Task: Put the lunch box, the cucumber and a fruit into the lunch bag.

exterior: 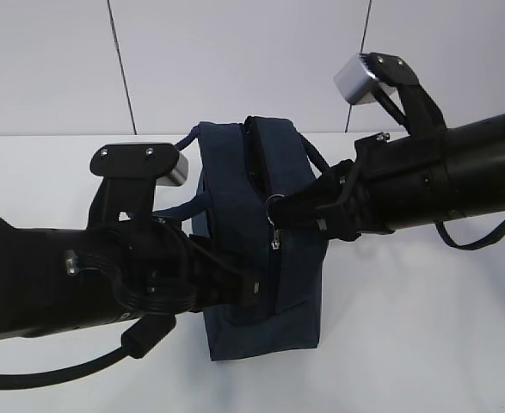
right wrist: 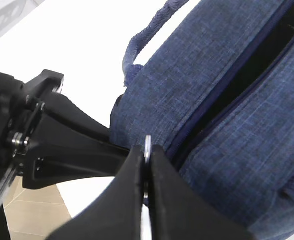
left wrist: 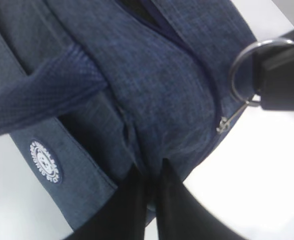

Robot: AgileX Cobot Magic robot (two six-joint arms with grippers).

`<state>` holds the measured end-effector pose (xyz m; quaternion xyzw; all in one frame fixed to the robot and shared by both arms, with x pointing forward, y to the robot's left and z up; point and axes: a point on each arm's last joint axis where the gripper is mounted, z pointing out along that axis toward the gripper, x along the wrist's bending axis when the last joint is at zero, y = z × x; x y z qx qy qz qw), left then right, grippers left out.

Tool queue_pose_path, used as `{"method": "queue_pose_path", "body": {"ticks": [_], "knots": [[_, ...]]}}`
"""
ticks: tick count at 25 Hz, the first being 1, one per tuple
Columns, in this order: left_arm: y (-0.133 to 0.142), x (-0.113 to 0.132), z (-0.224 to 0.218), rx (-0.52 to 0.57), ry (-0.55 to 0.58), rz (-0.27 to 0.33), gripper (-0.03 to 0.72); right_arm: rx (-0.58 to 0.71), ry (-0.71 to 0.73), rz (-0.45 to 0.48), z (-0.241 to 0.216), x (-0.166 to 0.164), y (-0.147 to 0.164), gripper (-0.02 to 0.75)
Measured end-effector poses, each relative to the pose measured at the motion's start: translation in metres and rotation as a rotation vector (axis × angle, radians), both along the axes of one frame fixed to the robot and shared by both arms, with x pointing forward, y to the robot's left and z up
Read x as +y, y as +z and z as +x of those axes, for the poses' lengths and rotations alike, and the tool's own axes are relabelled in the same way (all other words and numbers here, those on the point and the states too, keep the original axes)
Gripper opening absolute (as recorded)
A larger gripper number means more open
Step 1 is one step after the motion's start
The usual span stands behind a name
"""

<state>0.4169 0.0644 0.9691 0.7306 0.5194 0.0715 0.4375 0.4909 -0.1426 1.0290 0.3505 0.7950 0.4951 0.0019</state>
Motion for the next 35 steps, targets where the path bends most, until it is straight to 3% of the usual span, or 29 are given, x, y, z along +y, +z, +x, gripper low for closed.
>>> {"method": "queue_pose_path", "body": {"ticks": [35], "knots": [[0.001,0.0,0.0,-0.003,0.001,-0.002,0.002,-0.015,-0.131,0.042,0.028,0.004,0.012,-0.013]]}}
